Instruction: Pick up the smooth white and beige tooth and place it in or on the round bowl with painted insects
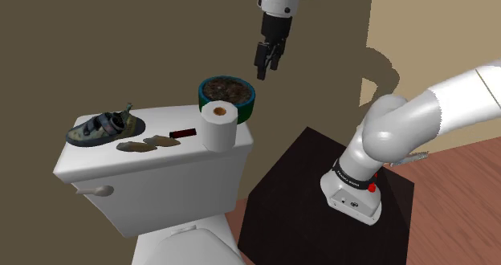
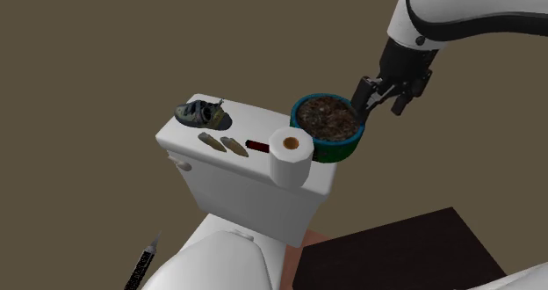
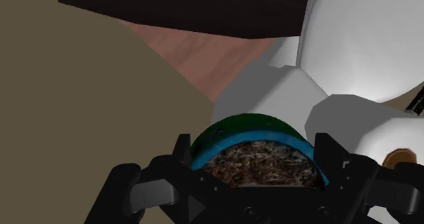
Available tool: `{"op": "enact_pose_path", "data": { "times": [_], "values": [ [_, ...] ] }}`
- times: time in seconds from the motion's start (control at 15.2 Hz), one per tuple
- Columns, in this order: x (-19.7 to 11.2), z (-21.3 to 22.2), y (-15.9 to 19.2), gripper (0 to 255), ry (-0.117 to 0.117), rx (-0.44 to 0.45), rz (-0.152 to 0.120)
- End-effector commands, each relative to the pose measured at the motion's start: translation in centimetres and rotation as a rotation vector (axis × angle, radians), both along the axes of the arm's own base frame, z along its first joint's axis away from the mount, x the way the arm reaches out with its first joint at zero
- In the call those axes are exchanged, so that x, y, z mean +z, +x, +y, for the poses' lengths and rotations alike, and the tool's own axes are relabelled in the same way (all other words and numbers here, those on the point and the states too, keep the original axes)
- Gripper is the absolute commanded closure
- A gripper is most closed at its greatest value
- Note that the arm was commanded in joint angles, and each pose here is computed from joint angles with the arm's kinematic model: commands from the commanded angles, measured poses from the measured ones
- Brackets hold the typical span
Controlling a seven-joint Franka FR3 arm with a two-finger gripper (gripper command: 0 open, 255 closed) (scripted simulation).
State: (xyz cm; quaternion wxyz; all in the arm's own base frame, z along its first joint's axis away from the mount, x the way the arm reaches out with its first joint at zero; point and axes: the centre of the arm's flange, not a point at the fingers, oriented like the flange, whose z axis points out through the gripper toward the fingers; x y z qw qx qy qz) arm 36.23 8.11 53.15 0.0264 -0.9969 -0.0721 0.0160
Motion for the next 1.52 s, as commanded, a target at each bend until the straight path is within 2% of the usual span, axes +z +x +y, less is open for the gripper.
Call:
{"op": "enact_pose_path", "data": {
  "times": [0.0,0.73,1.45],
  "values": [
    [-0.8,2.1,1.3,0,0.008,0.03,-0.016],
    [-6.4,13.0,7.1,0,0.042,0.193,-0.094],
    [-11.2,25.0,11.5,0,0.076,0.355,-0.173]
  ]
}}
